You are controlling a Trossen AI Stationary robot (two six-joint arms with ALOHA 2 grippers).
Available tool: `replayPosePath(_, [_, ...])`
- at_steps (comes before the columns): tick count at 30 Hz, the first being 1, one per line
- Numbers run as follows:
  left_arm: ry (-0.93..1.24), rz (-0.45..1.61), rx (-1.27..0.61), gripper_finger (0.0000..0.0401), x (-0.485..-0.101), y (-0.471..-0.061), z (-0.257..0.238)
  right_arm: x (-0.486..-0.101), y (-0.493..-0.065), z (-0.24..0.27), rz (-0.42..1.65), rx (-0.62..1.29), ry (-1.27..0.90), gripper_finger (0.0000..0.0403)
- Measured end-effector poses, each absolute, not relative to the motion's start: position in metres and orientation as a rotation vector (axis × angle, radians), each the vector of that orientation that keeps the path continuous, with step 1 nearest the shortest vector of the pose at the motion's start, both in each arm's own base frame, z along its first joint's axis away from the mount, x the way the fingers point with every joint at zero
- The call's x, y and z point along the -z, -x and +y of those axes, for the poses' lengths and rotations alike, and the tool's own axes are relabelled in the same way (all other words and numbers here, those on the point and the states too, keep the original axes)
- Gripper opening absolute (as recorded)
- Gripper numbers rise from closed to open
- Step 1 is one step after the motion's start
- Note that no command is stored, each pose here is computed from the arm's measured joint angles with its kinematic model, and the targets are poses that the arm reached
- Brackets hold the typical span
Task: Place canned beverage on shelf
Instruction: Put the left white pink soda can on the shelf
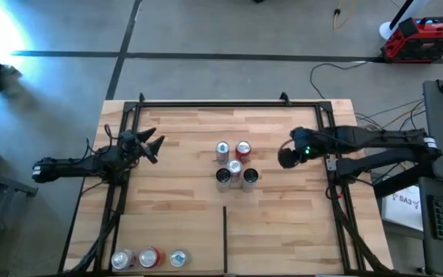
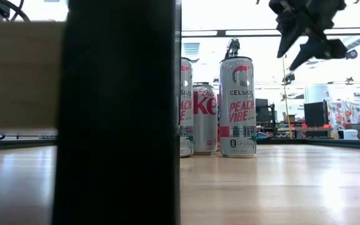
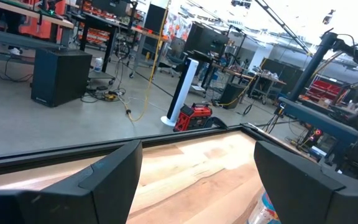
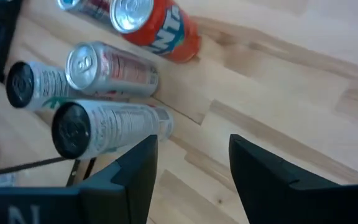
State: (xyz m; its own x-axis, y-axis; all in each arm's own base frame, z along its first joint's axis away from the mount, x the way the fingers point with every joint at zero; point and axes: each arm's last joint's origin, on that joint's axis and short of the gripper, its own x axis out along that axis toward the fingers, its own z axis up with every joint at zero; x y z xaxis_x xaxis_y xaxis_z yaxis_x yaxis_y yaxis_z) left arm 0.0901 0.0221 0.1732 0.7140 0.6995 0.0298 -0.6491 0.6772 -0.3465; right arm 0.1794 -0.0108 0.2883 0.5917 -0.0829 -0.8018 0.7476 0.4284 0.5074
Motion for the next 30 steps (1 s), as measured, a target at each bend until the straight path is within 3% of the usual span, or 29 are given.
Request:
replayPosePath(17, [0.324, -0.165, -0.762, 0.0294, -0.173, -0.09, 0.022, -0.21, -0.162, -0.002, 0.489, 0.362, -0.938, 0.0182])
replayPosePath(30, [0.325, -0.165, -0.761, 0.0294, -0.173, -0.09, 0.022, -0.175, -0.141, -0.001, 0.444, 0.286, -0.959, 0.0182])
